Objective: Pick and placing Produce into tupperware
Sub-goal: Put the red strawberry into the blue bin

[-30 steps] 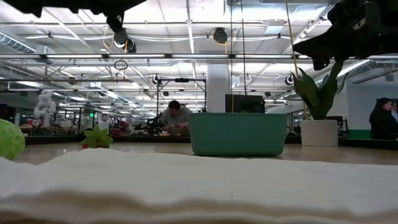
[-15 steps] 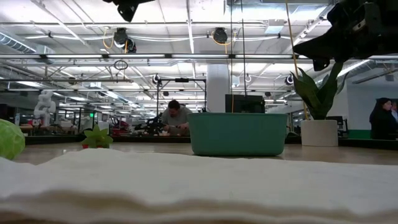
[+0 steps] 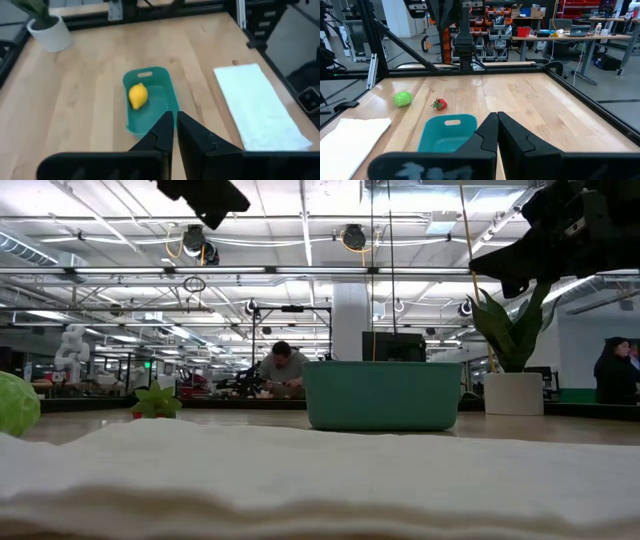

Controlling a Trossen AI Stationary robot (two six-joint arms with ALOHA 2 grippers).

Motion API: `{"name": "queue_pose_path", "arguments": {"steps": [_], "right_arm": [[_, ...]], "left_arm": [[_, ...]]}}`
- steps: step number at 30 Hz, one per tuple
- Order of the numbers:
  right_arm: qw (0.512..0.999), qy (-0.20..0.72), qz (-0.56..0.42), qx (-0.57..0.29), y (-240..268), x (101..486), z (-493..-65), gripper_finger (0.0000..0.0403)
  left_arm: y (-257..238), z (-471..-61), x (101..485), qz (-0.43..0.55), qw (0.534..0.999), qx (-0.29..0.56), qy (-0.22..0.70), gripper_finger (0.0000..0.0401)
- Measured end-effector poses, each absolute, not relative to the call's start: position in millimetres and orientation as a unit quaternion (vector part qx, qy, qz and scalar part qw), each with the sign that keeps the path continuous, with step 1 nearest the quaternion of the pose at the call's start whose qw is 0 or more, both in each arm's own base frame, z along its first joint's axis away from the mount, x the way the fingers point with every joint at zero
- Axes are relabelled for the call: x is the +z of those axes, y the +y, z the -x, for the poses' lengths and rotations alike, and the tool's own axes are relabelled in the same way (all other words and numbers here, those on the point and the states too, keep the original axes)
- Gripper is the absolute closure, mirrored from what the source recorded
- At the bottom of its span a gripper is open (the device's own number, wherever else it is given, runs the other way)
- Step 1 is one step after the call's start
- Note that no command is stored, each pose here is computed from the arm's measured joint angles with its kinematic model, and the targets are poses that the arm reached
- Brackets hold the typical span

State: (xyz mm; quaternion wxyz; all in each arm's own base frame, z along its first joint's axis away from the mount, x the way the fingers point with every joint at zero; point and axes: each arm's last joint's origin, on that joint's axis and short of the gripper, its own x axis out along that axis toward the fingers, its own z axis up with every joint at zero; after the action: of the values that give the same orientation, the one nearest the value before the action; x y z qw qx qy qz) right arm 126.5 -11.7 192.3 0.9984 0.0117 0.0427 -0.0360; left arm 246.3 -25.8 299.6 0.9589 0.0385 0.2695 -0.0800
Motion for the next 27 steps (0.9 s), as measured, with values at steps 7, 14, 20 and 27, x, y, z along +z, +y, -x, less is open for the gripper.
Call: {"name": "queue_pose_path", "arguments": {"steps": [7,14,20,27], "right_arm": [[0.998,0.041,-0.012,-0.036,-11.7,192.7,-126.8,0.0403],[0.999,0.039,-0.01,-0.036,-11.7,193.0,-126.9,0.0403],[0.999,0.037,-0.01,-0.036,-11.8,193.5,-126.9,0.0403],[0.999,0.037,-0.01,-0.036,-11.7,193.5,-126.9,0.0403]], "left_arm": [[-26.5,-252.6,292.5,-0.073,0.942,-0.094,0.315,0.0375],[-27.6,-263.8,293.9,-0.063,0.917,-0.093,0.384,0.0375],[-28.8,-275.1,296.8,-0.039,0.889,-0.083,0.449,0.0375],[-30.8,-284.9,292.7,-0.051,0.863,-0.11,0.491,0.0375]]}}
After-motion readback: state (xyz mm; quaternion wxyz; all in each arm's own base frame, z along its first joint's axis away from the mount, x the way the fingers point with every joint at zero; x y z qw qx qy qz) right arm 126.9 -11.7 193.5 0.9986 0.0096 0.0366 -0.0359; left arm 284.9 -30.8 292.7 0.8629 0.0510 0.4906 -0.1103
